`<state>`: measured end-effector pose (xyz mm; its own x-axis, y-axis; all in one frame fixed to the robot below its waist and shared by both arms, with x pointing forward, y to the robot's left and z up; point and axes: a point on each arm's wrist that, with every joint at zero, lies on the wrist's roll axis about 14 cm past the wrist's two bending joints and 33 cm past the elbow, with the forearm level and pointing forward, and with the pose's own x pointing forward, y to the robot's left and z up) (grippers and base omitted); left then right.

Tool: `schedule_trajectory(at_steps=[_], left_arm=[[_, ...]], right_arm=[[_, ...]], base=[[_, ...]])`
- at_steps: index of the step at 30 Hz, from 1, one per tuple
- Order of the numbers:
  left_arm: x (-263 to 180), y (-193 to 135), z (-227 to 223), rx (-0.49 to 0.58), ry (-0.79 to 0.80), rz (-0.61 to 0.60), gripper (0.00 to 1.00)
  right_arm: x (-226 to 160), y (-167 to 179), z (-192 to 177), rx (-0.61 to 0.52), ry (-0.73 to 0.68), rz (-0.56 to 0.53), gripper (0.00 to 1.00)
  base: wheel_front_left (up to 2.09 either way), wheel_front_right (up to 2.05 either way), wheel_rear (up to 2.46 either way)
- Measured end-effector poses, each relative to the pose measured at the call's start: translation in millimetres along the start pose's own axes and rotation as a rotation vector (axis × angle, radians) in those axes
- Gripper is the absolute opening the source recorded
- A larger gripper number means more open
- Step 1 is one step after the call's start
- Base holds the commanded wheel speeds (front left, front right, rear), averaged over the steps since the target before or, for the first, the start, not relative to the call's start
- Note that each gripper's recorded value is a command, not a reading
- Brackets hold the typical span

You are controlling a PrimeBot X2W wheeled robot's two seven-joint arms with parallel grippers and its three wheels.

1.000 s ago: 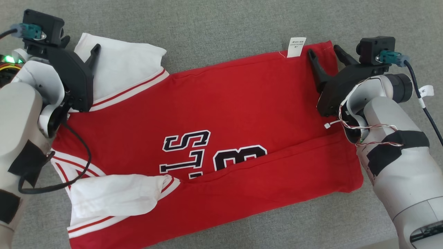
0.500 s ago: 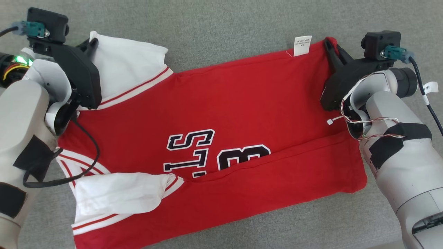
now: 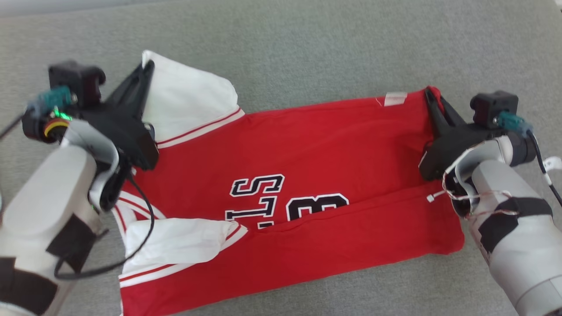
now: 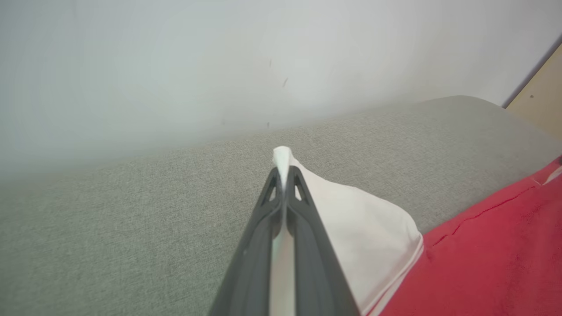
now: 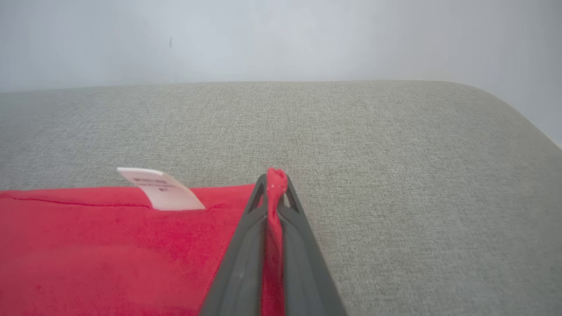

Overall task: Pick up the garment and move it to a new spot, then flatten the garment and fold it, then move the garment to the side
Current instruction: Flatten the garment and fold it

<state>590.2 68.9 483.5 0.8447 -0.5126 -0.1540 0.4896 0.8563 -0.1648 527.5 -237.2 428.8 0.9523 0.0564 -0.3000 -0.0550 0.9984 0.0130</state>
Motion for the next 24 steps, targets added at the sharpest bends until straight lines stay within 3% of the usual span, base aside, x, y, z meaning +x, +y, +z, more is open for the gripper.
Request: schedule_trajectory(at_steps=[11, 24], left_arm=[[-59, -14, 11, 0.024, -0.139, 0.021, 0.00], [-127, -32, -29, -0.087, -0.124, 0.131, 0.00]], right_arm=[[-16, 17, 8, 0.038, -0.069, 0.051, 0.00], [-61, 17, -3, 0.112, -0.140, 0.044, 0.00]], base=[[0.00, 0.00, 0.00], [0.00, 0.00, 0.00]])
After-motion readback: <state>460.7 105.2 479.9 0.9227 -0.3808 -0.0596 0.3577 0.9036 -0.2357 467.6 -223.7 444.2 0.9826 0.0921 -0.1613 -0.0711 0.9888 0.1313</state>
